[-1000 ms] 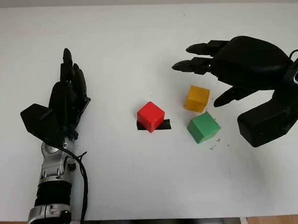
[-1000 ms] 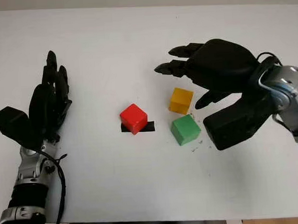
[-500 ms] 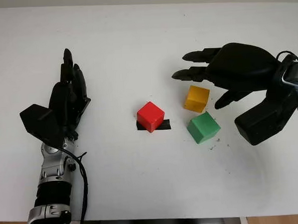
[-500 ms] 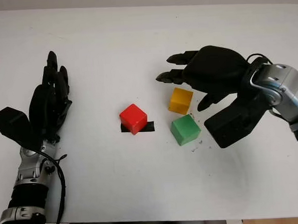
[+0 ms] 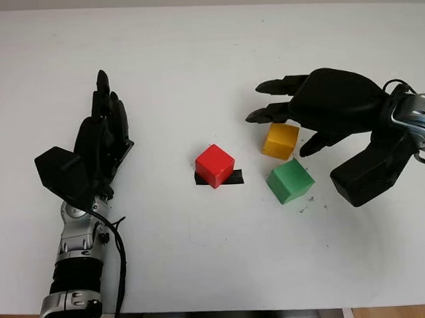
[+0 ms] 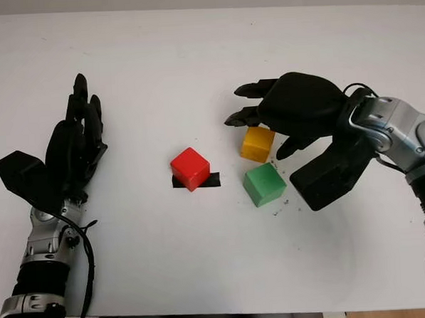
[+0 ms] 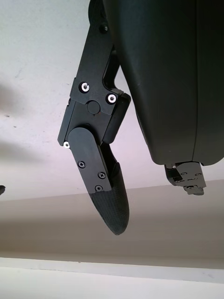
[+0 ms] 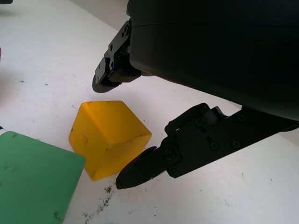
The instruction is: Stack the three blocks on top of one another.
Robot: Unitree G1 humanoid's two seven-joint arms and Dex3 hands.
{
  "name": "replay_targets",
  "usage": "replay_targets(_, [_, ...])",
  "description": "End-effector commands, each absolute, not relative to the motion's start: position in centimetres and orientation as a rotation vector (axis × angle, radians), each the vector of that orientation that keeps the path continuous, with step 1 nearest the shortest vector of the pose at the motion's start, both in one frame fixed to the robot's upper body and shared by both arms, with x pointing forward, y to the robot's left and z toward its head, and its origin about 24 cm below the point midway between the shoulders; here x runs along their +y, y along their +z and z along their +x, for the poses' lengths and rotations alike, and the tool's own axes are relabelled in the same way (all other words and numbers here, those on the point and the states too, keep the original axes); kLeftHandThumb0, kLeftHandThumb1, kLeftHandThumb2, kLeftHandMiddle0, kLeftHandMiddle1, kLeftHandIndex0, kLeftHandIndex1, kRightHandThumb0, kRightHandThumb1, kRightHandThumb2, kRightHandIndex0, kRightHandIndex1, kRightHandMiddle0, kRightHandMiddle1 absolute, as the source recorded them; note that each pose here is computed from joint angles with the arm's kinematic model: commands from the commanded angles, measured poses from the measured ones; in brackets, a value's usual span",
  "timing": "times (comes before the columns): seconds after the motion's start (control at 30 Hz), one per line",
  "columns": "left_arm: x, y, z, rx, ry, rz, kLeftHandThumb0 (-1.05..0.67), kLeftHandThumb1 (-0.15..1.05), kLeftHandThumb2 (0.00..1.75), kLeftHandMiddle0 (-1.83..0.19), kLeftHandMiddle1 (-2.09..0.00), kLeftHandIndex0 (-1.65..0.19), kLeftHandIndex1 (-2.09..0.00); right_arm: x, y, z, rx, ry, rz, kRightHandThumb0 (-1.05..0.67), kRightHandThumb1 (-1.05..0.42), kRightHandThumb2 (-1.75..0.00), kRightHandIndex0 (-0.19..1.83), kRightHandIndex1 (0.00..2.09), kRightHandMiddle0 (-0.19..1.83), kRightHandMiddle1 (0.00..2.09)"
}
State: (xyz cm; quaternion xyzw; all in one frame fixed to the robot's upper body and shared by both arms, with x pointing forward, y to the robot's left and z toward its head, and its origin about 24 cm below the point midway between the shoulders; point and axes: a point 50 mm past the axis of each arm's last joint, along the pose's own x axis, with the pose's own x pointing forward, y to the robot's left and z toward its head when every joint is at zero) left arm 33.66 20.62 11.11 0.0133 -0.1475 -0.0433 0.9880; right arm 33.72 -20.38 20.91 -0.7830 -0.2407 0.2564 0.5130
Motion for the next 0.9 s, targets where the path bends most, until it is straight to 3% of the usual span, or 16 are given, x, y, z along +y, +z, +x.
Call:
replay_targets(0.0, [20.7,11.1,33.4,-0.297,-0.085,0.035,-0.72,1.05,0.75,0.19,0.0,0.19,0.0,-20.3,21.0,33.8,-0.595,0.616,-1.891,-0.41,-0.83,-0.06,0.25,0.07,0.47,0.17])
replay_targets(0.43, [20.8,10.9,33.2,-0.288,-0.078,0.023,-0.71,1.05,0.74,0.19,0.0,0.19,0.0,-20.4,20.1,33.6,-0.691,0.587,-1.83,-0.4,-0.86,-0.06,0.34,0.09,0.68,0.28])
replay_targets(0.5, [20.8,10.9,33.2,-0.287,-0.076,0.028,-0.7,1.05,0.74,0.19,0.0,0.19,0.0,-20.4,19.9,33.6,-0.724,0.567,-1.806,-0.37,-0.87,-0.06,0.43,0.11,0.77,0.55])
replay_targets(0.57, [20.7,10.8,33.2,-0.283,-0.078,0.038,-0.69,1.05,0.75,0.19,0.0,0.19,0.0,-20.5,19.8,33.6,-0.732,0.56,-1.798,-0.36,-0.89,-0.06,0.47,0.08,0.65,1.02])
replay_targets(0.6, [20.6,10.7,33.2,-0.281,-0.079,0.042,-0.68,1.05,0.75,0.19,0.0,0.19,0.0,-20.5,19.8,33.7,-0.733,0.558,-1.795,-0.35,-0.9,-0.06,0.48,0.08,0.61,1.15])
replay_targets(0.67, [20.5,10.5,33.1,-0.278,-0.079,0.044,-0.67,1.05,0.74,0.19,0.0,0.19,0.0,-20.6,19.7,33.7,-0.74,0.552,-1.784,-0.34,-0.9,-0.05,0.5,0.08,0.59,1.28])
replay_targets(0.87, [20.3,10.0,32.9,-0.272,-0.062,0.043,-0.67,1.05,0.72,0.19,0.0,0.19,0.0,-20.8,19.8,33.6,-0.737,0.536,-1.763,-0.35,-0.92,-0.06,0.53,0.09,0.53,1.32])
